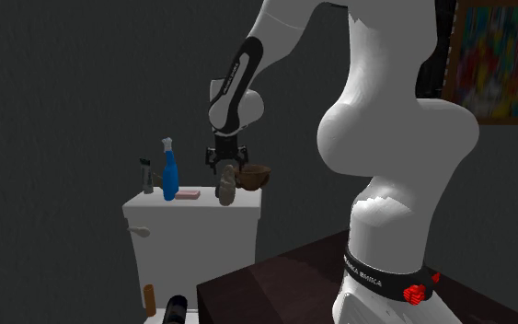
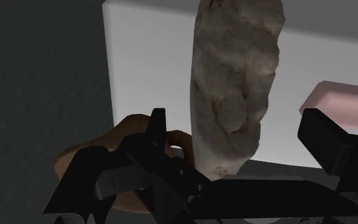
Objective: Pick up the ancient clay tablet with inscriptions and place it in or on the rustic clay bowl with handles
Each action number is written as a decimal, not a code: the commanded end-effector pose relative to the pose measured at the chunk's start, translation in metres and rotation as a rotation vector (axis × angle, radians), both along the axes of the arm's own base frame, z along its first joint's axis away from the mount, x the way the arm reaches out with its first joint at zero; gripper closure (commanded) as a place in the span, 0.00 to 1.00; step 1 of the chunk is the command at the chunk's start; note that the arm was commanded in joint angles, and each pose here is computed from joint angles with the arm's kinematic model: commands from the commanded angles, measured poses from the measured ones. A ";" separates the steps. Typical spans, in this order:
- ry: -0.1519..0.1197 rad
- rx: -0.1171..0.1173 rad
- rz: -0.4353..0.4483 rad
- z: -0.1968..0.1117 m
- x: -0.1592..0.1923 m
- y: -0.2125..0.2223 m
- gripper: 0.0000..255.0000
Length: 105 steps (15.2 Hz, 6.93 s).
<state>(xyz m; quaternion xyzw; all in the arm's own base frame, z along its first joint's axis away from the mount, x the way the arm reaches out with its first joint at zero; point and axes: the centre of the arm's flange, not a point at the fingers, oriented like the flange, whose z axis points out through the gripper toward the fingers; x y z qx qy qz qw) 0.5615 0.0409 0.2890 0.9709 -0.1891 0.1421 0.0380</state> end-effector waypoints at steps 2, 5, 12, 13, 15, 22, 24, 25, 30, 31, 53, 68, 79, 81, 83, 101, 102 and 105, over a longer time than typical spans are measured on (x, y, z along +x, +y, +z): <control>-0.001 0.000 0.000 -0.016 0.004 -0.001 0.00; -0.001 0.000 0.000 -0.018 0.005 -0.001 0.00; -0.001 0.000 0.000 -0.018 0.005 -0.001 1.00; -0.001 0.000 0.000 -0.018 0.005 -0.001 1.00; -0.001 0.000 0.000 -0.018 0.005 -0.001 1.00; -0.001 0.000 0.000 -0.008 0.005 -0.001 1.00; -0.001 0.000 0.000 0.003 0.005 -0.001 1.00; -0.001 0.000 0.000 0.008 0.005 -0.001 1.00; -0.001 0.000 0.000 0.034 0.005 -0.001 1.00; -0.001 0.000 0.000 0.040 0.005 -0.001 1.00; -0.001 0.000 0.000 0.155 0.005 -0.001 1.00; -0.001 0.000 0.000 0.185 0.096 -0.147 1.00; -0.001 0.000 0.000 0.127 0.096 -0.147 1.00; -0.001 0.000 0.000 0.116 0.096 -0.147 1.00; -0.001 0.000 0.000 0.106 0.096 -0.147 1.00; -0.001 0.000 0.000 0.098 0.093 -0.145 0.00; -0.001 0.000 0.000 0.110 0.089 -0.143 0.00; -0.001 0.000 0.000 0.133 0.083 -0.140 0.00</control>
